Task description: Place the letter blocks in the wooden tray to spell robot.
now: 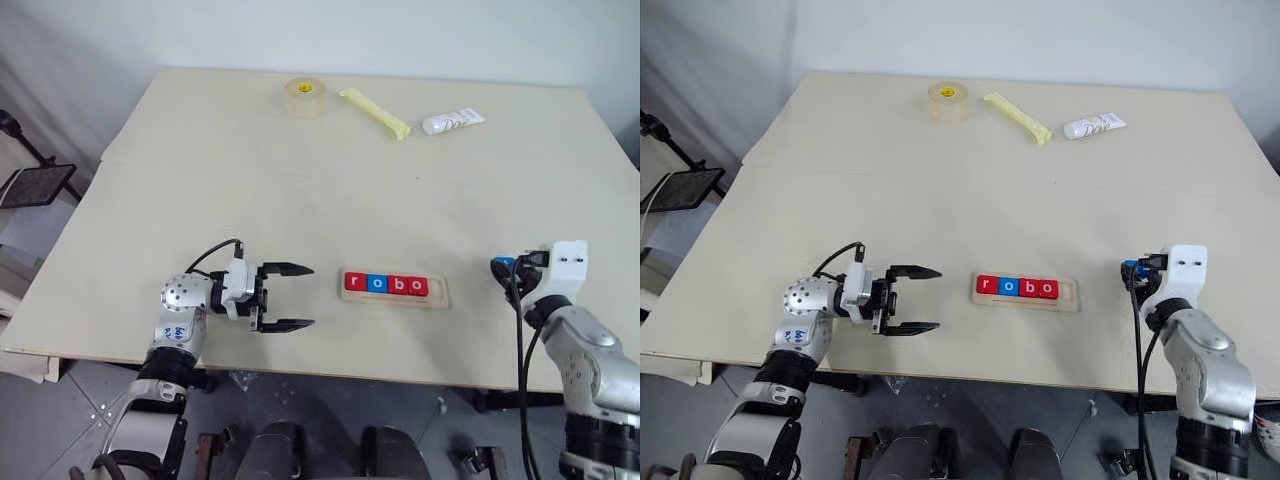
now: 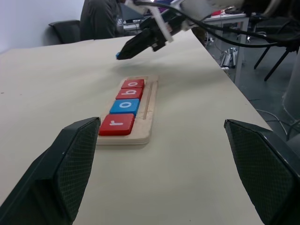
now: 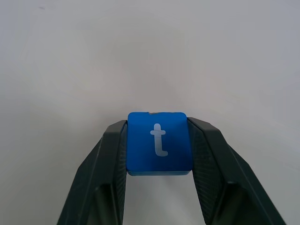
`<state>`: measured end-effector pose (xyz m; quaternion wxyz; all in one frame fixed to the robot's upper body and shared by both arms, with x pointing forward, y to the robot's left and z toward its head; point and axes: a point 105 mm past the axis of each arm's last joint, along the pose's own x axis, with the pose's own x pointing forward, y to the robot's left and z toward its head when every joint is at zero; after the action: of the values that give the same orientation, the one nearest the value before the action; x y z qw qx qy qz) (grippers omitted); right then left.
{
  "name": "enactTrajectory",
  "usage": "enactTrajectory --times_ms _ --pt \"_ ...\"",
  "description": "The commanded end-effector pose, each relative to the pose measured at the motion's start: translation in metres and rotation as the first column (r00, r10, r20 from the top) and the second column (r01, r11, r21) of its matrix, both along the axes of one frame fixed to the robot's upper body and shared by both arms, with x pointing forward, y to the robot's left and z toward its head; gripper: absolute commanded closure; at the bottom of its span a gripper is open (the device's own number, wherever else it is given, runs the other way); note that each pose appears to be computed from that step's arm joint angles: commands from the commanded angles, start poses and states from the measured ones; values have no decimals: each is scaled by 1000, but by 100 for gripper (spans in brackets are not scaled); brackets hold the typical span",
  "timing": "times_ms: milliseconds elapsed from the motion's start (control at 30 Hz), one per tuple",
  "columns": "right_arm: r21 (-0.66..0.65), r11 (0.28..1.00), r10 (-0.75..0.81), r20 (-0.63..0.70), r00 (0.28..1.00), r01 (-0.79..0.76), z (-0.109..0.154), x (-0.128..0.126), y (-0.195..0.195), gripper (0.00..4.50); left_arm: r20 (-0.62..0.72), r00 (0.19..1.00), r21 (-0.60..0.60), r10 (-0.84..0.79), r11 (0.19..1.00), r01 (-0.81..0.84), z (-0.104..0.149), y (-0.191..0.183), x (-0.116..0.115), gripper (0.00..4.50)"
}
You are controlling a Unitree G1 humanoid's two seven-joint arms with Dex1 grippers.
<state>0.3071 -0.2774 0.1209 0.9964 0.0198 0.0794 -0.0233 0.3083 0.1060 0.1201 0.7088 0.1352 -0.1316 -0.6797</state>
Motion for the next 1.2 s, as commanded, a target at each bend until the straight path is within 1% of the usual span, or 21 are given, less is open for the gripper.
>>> enactTrajectory --times_ms 33,167,267,333,567,633,700,767,833,900,967,1000,1033,1067,1100,1167,1200 --pt "-3 999 -42 44 998 42 13 -11 1 303 14 1000 -1 -12 1000 12 3 -1 2 0" --pt "23 997 -80 24 996 80 2 -16 4 303 15 999 -1 -31 1000 31 5 -7 5 0" --pt "38 997 -66 21 998 65 -3 -15 11 303 18 999 -2 -42 999 42 6 -9 7 0" --pt "37 998 -61 21 998 60 -4 -15 13 228 19 999 0 -48 999 48 6 -10 7 0" --pt "6 999 -32 32 999 32 -1 -21 10 2 20 998 -4 -52 999 52 6 -13 8 0" --pt "-22 1000 0 33 999 1 3 -24 9 2 20 998 -6 -52 999 52 6 -15 8 0" --pt "-70 995 74 19 997 -73 7 -29 12 2 20 998 -7 -52 999 52 5 -16 8 0" --pt "-128 981 147 -2 989 -146 11 -34 12 2 21 998 -10 -51 999 52 5 -17 8 0" --pt "-193 956 215 -51 975 -221 12 -38 9 2 22 998 -13 -51 999 51 6 -18 8 0" --pt "-270 910 293 -117 949 -315 14 -42 4 2 24 998 -16 -51 999 51 7 -20 8 0" --pt "-352 813 406 -229 885 -464 19 -42 -4 2 21 998 -17 -60 998 60 6 -20 8 0" --pt "-371 774 437 -273 857 -513 21 -42 -8 2 20 998 -17 -65 998 66 6 -21 8 0" --pt "-376 732 468 -329 820 -568 21 -43 -11 2 20 997 -15 -72 997 72 6 -22 7 0" --pt "-374 674 514 -382 768 -637 22 -41 -12 2 19 997 -14 -75 997 75 6 -22 8 0" --pt "-368 635 542 -415 731 -679 23 -41 -11 2 19 997 -13 -77 997 77 6 -22 8 0" --pt "-373 557 582 -462 669 -742 26 -31 -13 2 17 997 -10 -74 997 75 4 -21 8 0" --pt "-374 532 595 -473 650 -759 27 -28 -14 2 17 997 -9 -74 997 74 4 -21 8 0"
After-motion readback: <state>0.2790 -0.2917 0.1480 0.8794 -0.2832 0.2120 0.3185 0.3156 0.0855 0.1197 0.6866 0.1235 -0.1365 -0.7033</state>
